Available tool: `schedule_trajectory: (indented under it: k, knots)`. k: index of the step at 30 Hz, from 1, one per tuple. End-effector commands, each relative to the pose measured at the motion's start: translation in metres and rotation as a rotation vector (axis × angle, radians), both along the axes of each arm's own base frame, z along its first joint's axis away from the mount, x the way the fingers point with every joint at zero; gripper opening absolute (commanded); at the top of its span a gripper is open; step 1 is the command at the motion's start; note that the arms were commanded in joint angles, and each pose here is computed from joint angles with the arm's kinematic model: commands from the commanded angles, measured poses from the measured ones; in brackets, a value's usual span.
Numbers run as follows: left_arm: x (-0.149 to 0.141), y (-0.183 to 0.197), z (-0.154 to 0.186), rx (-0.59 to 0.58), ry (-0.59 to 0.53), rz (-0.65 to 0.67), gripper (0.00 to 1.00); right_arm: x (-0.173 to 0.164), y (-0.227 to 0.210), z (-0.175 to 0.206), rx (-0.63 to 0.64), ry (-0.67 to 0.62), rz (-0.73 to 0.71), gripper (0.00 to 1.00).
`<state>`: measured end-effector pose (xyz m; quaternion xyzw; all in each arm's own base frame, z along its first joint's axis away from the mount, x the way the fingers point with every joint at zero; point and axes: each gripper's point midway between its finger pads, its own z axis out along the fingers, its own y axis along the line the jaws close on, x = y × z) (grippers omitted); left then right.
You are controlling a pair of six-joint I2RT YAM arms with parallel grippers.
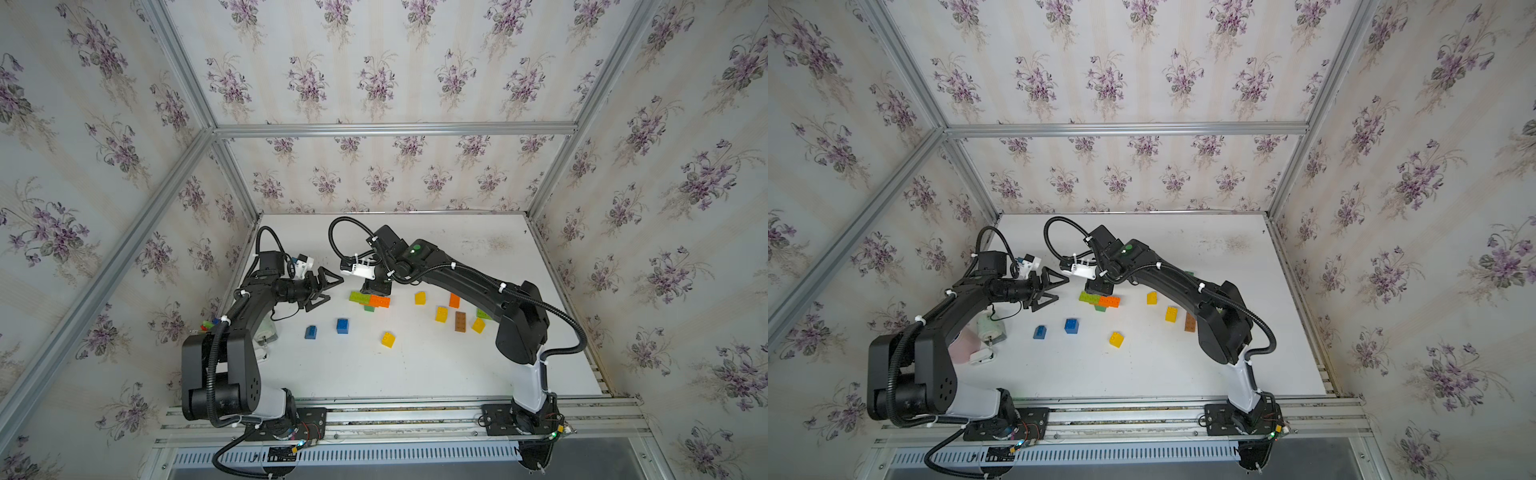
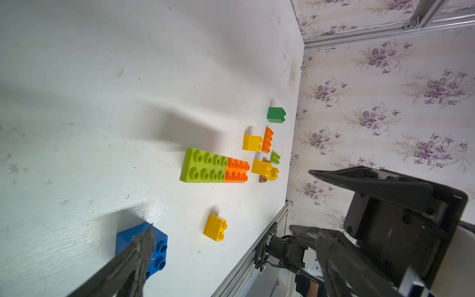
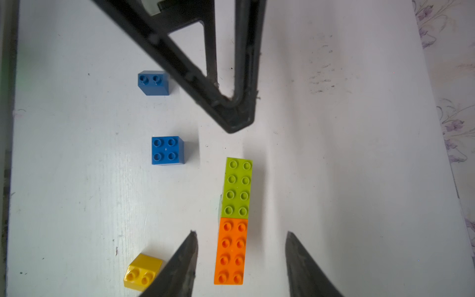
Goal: Assemble a fork with lego
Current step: Adjust the lego brick at the center of the board, then pick up the lego brick from the center of the board.
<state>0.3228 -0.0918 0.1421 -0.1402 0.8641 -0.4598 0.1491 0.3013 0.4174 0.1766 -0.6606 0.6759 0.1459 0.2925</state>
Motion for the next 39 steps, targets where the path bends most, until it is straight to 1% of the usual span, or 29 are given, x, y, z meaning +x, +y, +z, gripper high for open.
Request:
schedule_trajectory:
  k: [1, 3, 6, 9, 12, 15, 17, 18, 20, 22, 23, 24, 26, 27, 28, 31, 33, 36, 38, 39]
  knots:
    - [-0.002, 0.002, 0.007, 0.057, -0.039, 0.009, 1.0, 0.004, -0.001, 0.024, 0.119, -0.011, -0.055, 0.52]
    - [-0.002, 0.0, 0.015, 0.067, -0.07, 0.019, 1.0, 0.002, -0.01, 0.031, 0.162, 0.023, -0.092, 0.5]
    - [-0.006, -0.002, 0.021, 0.087, -0.083, 0.017, 1.0, -0.016, -0.023, 0.029, 0.182, 0.087, -0.097, 0.49]
    - [-0.011, -0.005, 0.024, 0.111, -0.093, 0.004, 1.0, -0.041, -0.033, 0.026, 0.192, 0.154, -0.064, 0.51]
    - [-0.015, -0.007, 0.025, 0.132, -0.093, -0.004, 1.0, -0.058, -0.039, 0.023, 0.204, 0.223, -0.078, 0.5]
    - [-0.019, -0.005, 0.026, 0.151, -0.094, 0.008, 1.0, -0.063, -0.044, 0.012, 0.188, 0.304, -0.157, 0.51]
    - [-0.021, -0.005, 0.029, 0.15, -0.108, 0.016, 1.0, -0.062, -0.047, -0.001, 0.153, 0.321, -0.223, 0.53]
    - [-0.023, -0.006, 0.031, 0.147, -0.116, 0.016, 1.0, -0.058, -0.049, -0.008, 0.146, 0.306, -0.27, 0.56]
    - [-0.026, -0.006, 0.033, 0.15, -0.12, 0.019, 1.0, -0.063, -0.049, -0.016, 0.16, 0.301, -0.298, 0.62]
    - [-0.029, -0.006, 0.033, 0.154, -0.123, 0.018, 1.0, -0.066, -0.048, -0.021, 0.18, 0.285, -0.341, 0.75]
    - [-0.031, -0.006, 0.033, 0.152, -0.123, 0.019, 1.0, -0.069, -0.047, -0.022, 0.187, 0.282, -0.356, 0.85]
    - [-0.032, -0.006, 0.033, 0.151, -0.123, 0.021, 1.0, -0.072, -0.045, -0.025, 0.19, 0.287, -0.365, 1.0]
    - [-0.033, -0.006, 0.032, 0.15, -0.128, 0.023, 1.0, -0.082, -0.039, -0.025, 0.207, 0.296, -0.345, 1.0]
    - [-0.034, -0.006, 0.031, 0.149, -0.126, 0.024, 1.0, -0.092, -0.034, -0.024, 0.226, 0.315, -0.295, 1.0]
    - [-0.035, -0.006, 0.03, 0.147, -0.124, 0.023, 1.0, -0.098, -0.03, -0.021, 0.246, 0.314, -0.274, 1.0]
    - [-0.035, -0.006, 0.029, 0.148, -0.124, 0.021, 1.0, -0.115, -0.019, -0.018, 0.289, 0.368, -0.2, 1.0]
    - [-0.035, -0.006, 0.03, 0.152, -0.132, 0.021, 1.0, -0.119, -0.013, -0.02, 0.284, 0.391, -0.175, 0.9]
    - [-0.035, -0.004, 0.031, 0.161, -0.139, 0.026, 1.0, -0.124, -0.006, -0.034, 0.242, 0.428, -0.149, 0.75]
    - [-0.034, -0.003, 0.031, 0.17, -0.14, 0.03, 1.0, -0.129, -0.001, -0.045, 0.202, 0.44, -0.122, 0.7]
    - [-0.035, -0.003, 0.031, 0.173, -0.137, 0.032, 1.0, -0.131, 0.002, -0.051, 0.185, 0.439, -0.117, 0.69]
